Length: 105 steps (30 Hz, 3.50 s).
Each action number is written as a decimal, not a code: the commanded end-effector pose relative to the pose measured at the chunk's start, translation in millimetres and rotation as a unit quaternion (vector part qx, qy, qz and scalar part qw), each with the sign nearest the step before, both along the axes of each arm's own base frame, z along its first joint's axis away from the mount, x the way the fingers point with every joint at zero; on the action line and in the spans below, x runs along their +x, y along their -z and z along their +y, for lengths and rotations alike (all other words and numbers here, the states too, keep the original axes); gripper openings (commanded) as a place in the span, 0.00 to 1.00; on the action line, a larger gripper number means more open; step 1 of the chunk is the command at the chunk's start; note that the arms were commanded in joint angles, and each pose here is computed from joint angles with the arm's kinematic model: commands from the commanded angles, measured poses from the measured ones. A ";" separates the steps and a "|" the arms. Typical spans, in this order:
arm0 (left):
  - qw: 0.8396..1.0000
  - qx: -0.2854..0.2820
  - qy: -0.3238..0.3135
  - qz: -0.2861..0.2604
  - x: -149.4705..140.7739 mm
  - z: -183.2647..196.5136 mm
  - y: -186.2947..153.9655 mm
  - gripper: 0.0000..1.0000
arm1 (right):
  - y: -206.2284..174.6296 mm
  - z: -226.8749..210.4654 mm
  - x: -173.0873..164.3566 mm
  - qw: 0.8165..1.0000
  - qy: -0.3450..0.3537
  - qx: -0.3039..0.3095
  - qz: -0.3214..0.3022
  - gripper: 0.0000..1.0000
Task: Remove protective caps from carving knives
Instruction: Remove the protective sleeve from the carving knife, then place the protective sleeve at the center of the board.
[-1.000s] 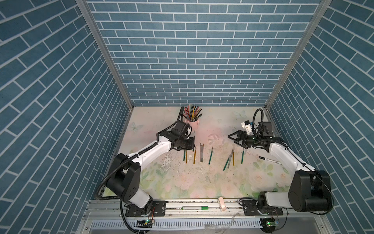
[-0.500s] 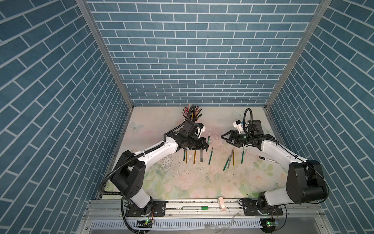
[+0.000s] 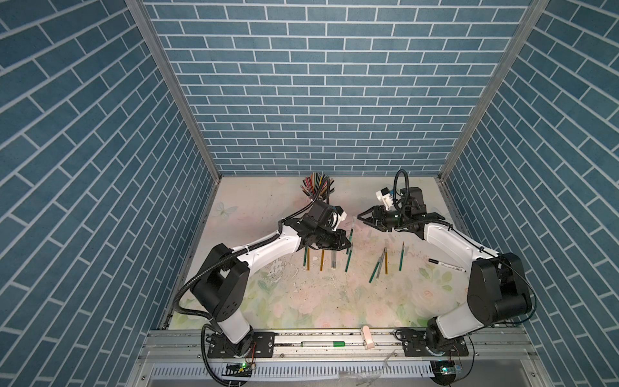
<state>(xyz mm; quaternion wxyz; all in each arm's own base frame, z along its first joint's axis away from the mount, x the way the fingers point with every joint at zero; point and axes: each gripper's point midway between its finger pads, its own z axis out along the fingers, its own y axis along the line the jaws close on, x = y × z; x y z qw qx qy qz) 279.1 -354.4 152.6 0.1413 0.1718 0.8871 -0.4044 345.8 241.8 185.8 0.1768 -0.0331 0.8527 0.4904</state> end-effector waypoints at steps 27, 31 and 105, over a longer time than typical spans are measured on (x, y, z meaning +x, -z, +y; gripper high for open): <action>1.000 -0.008 0.009 -0.014 13.3 -16.2 -4.2 0.03 | 19.7 26.2 11.7 0.999 -0.004 0.005 0.041 0.23; 1.000 -0.005 0.010 -0.014 13.3 -15.5 -2.3 0.03 | 16.6 28.0 11.6 0.999 -0.004 0.008 0.040 0.13; 0.994 0.111 0.007 -0.022 -23.4 44.0 25.4 0.02 | 18.2 -52.8 42.9 0.989 0.093 -0.111 0.013 0.00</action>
